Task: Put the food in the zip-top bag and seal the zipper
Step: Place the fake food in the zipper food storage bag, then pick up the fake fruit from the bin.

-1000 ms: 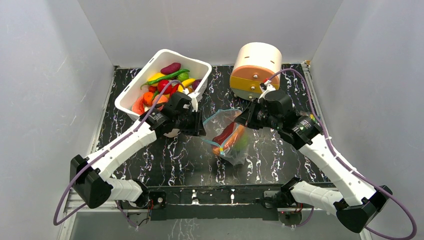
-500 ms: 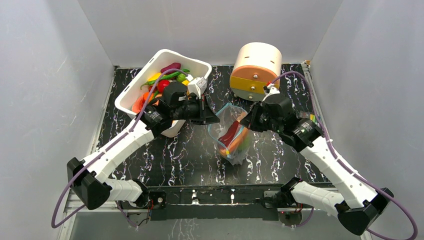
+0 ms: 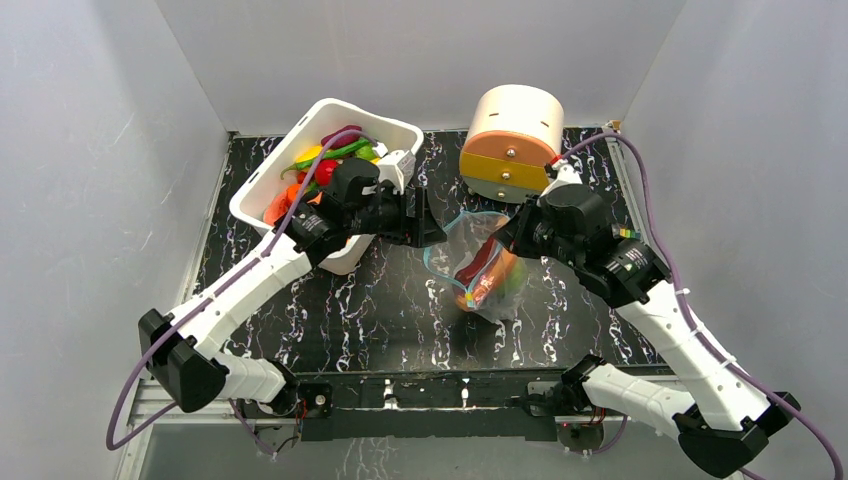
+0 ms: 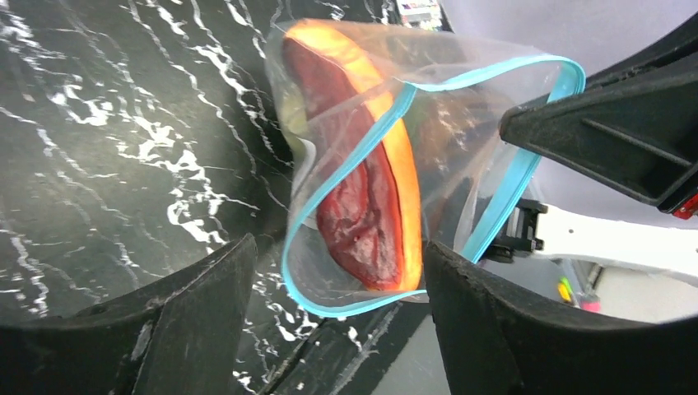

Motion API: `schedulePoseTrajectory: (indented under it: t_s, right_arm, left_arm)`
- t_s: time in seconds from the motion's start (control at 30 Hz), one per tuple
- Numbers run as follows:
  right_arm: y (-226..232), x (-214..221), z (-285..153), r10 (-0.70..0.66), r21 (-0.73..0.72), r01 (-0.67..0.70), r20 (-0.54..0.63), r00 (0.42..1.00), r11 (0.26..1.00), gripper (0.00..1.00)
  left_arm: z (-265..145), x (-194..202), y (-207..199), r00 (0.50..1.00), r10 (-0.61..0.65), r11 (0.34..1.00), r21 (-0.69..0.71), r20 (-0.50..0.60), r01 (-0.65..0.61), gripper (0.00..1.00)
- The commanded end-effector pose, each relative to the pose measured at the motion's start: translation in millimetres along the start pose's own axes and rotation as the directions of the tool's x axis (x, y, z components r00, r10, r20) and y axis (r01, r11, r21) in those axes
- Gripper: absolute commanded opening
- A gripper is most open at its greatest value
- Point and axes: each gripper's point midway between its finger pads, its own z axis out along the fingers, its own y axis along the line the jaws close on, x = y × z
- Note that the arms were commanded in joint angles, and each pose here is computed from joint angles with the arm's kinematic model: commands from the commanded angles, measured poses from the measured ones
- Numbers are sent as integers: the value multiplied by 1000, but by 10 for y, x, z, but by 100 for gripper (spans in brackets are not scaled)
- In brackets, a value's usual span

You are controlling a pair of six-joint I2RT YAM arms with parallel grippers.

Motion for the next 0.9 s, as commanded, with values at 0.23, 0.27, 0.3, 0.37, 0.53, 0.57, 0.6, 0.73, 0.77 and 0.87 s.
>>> schedulePoseTrajectory:
  t_s: [0.23,0.27,0.3,0.37,0.53,0.57,0.6,0.73,0.77,0.87]
  right_arm:
    - [-34,92,134,-16,-30,17,19,1000,999,0]
    - [-24,97,133,-15,-36,16,17,1000,999,0]
    - [-19,98,135,-16,-39,16,17,1000,999,0]
    - [-2,104,132,-17,-49,18,13,1000,999,0]
    - [30,135,139,-18,-71,18,1,1000,997,0]
    - [35,141,138,-18,-76,18,0,1000,997,0]
    - [47,153,135,-17,-84,17,-4,1000,996,0]
    - [62,215,108,-12,-106,9,-22,1000,994,0]
    - [56,212,83,-12,-107,10,-17,1000,994,0]
    - [40,228,71,-7,-103,5,-19,1000,995,0]
  left_arm:
    - [-306,-385,647,968,246,892,-401,43,-209,88]
    - [-340,-429,713,967,253,876,-434,40,-211,91]
    - [-324,-454,802,968,250,862,-462,26,-210,96]
    - [-360,-536,927,969,244,846,-494,28,-199,98]
    - [-591,-779,1499,982,161,807,-586,94,-76,95]
    - [-619,-803,1617,984,149,798,-599,96,-62,89]
    - [-649,-824,1762,987,127,789,-613,97,-41,84]
    - [-695,-766,2268,993,18,763,-644,115,61,60]
    - [-718,-730,2424,993,-7,747,-660,117,83,59]
    - [-638,-608,2726,997,-37,732,-678,61,68,64]
